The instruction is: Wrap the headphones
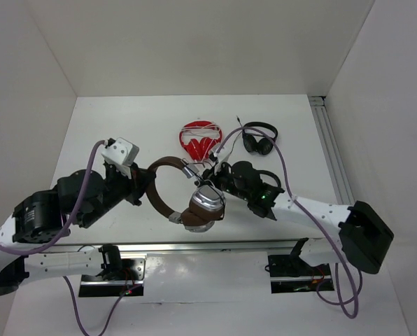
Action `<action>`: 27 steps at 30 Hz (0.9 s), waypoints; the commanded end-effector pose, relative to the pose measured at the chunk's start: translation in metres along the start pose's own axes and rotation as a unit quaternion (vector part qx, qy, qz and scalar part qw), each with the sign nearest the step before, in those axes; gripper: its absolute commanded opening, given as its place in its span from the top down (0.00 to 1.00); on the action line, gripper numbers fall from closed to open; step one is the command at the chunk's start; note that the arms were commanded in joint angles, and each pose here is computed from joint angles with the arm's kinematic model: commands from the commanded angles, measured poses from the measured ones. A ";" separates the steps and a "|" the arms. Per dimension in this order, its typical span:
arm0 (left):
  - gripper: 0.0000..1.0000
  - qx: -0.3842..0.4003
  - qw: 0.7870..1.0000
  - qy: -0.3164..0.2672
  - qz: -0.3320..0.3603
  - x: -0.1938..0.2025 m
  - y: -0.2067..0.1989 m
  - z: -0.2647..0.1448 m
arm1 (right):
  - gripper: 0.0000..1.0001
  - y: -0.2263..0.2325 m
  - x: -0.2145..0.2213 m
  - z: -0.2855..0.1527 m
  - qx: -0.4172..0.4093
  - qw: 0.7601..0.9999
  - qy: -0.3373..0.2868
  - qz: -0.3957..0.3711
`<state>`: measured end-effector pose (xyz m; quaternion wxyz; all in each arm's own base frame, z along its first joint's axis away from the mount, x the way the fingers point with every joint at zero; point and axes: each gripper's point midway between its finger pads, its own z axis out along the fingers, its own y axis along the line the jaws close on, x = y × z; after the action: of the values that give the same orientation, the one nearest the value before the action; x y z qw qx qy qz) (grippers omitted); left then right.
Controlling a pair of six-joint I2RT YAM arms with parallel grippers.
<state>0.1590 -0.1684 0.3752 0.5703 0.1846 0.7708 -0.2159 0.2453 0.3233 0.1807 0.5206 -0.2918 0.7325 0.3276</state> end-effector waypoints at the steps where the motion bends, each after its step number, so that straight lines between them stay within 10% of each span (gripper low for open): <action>1: 1.00 0.007 0.995 -0.063 -0.081 -0.040 -0.006 -0.007 | 0.53 0.002 -0.027 0.019 -0.035 0.997 -0.072 0.013; 11: 1.00 -0.063 0.980 -0.095 -0.164 -0.068 0.027 -0.033 | 0.48 0.009 -0.004 0.019 -0.091 0.993 -0.070 0.038; 14: 1.00 -0.085 0.975 -0.091 -0.183 -0.066 0.036 -0.036 | 0.32 0.004 -0.003 0.006 -0.029 0.998 -0.061 0.011; 27: 1.00 -0.093 0.965 -0.098 -0.223 -0.074 0.046 -0.053 | 0.20 0.009 0.006 -0.061 0.055 0.996 -0.065 -0.035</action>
<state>0.1623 -0.1092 0.4234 0.5831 -0.0120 0.7794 -0.2289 0.1919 0.2966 0.2054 0.5838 -0.2705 0.6860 0.3396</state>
